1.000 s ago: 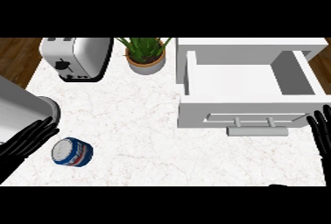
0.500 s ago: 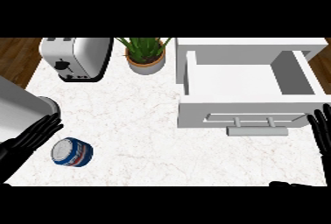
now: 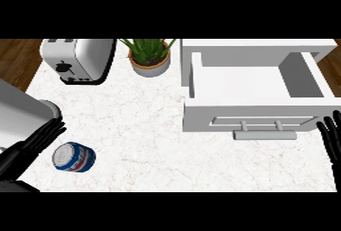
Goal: Pick up the can, place it into the drawer and close the drawer
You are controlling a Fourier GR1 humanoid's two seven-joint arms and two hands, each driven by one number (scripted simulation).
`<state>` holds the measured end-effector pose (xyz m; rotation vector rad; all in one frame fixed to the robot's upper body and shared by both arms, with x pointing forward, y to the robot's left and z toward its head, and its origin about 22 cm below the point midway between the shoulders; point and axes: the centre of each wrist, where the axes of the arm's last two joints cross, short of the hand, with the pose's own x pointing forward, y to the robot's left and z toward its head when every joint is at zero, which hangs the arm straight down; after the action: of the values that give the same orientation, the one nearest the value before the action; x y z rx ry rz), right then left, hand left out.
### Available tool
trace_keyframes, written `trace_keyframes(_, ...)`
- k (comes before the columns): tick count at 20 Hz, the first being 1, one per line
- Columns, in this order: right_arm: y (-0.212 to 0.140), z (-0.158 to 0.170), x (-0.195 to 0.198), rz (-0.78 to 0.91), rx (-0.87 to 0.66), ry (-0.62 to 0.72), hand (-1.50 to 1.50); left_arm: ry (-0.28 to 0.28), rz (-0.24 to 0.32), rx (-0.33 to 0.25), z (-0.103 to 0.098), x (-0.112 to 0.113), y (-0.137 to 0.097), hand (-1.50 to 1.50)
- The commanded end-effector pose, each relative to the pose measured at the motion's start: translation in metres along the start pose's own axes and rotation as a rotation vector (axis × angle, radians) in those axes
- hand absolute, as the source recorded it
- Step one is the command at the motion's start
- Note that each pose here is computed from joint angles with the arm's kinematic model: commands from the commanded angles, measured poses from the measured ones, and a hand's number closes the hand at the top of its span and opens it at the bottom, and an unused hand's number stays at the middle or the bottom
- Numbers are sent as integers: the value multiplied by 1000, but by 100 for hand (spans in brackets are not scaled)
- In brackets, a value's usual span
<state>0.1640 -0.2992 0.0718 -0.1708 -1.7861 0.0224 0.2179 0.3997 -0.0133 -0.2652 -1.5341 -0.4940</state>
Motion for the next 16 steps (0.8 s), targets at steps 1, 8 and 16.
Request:
trace_keyframes(1, 1, 1, 16, 2, 2, -5, -150, -60, 35, -36, 9, -22, 12, -150)
trace_keyframes(8, 0, -9, 7, 12, -3, -18, -150, -20, 12, -42, -9, -42, 10, -150)
trace_keyframes(16, -9, -11, 6, 0, 0, -19, -150, 2, 36, -17, 13, -40, 37, -150)
